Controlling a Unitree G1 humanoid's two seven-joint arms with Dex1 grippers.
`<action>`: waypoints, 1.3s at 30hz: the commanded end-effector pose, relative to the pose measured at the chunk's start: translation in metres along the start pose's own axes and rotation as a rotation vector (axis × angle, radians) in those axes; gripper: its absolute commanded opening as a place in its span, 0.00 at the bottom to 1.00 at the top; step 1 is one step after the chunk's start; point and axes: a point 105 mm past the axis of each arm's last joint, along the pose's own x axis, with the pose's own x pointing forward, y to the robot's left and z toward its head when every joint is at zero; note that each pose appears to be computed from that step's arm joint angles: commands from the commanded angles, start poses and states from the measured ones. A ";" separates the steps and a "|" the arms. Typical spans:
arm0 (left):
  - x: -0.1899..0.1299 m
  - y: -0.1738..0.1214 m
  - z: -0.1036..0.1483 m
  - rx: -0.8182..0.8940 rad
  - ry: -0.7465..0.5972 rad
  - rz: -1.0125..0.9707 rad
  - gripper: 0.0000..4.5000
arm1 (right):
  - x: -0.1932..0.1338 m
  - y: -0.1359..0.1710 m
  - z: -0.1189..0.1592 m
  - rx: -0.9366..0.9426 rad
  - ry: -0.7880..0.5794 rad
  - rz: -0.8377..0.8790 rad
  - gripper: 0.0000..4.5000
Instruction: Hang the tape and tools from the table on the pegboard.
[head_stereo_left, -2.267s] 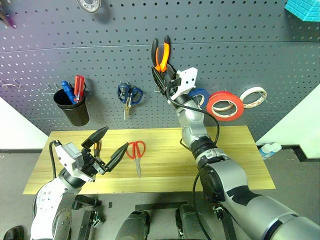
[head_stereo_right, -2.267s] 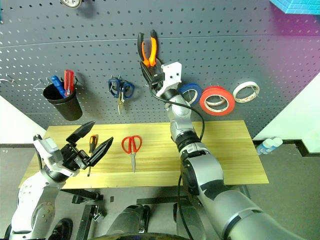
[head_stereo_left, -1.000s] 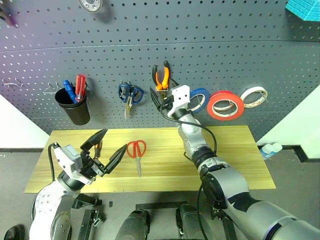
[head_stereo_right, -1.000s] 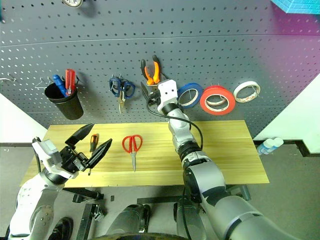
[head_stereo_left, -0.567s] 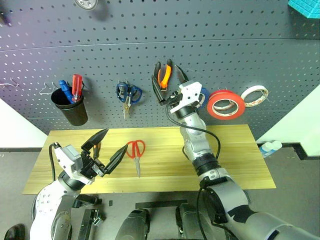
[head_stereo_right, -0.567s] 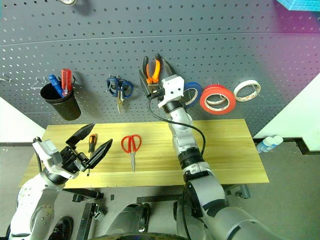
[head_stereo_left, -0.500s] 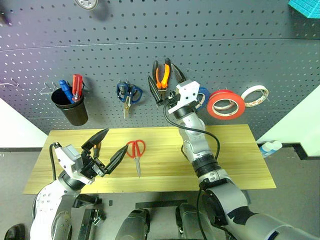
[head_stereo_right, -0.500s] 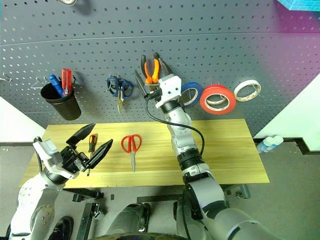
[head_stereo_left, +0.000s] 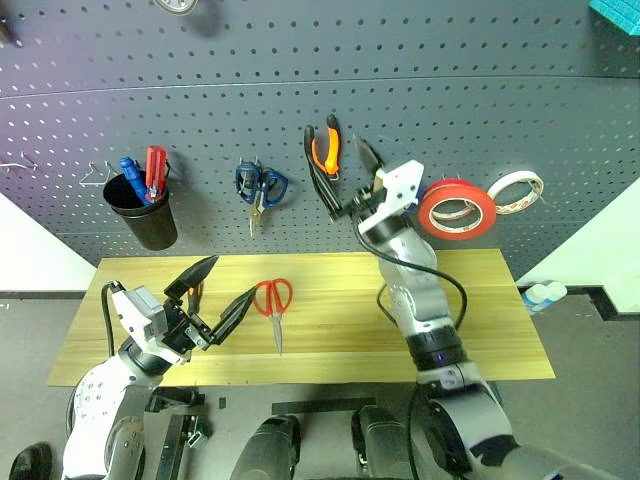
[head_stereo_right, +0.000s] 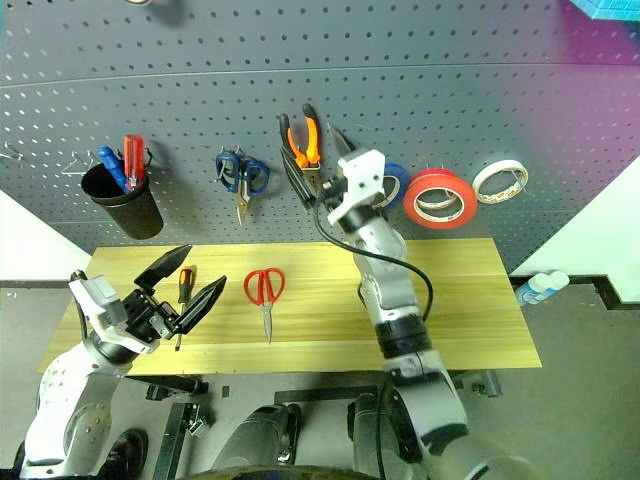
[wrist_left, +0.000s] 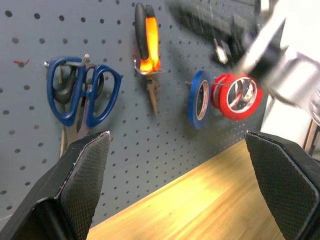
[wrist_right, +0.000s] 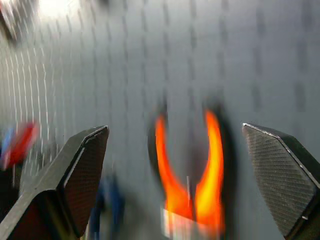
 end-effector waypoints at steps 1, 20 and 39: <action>-0.001 0.006 0.004 0.037 -0.003 0.009 1.00 | -0.020 0.003 0.023 0.212 -0.010 0.136 1.00; 0.016 0.021 -0.155 -0.189 0.766 0.308 1.00 | -0.100 0.035 0.025 0.120 0.284 0.497 1.00; 0.052 -0.008 -0.171 -0.294 1.022 0.433 1.00 | -0.083 0.022 0.024 0.076 0.254 0.444 1.00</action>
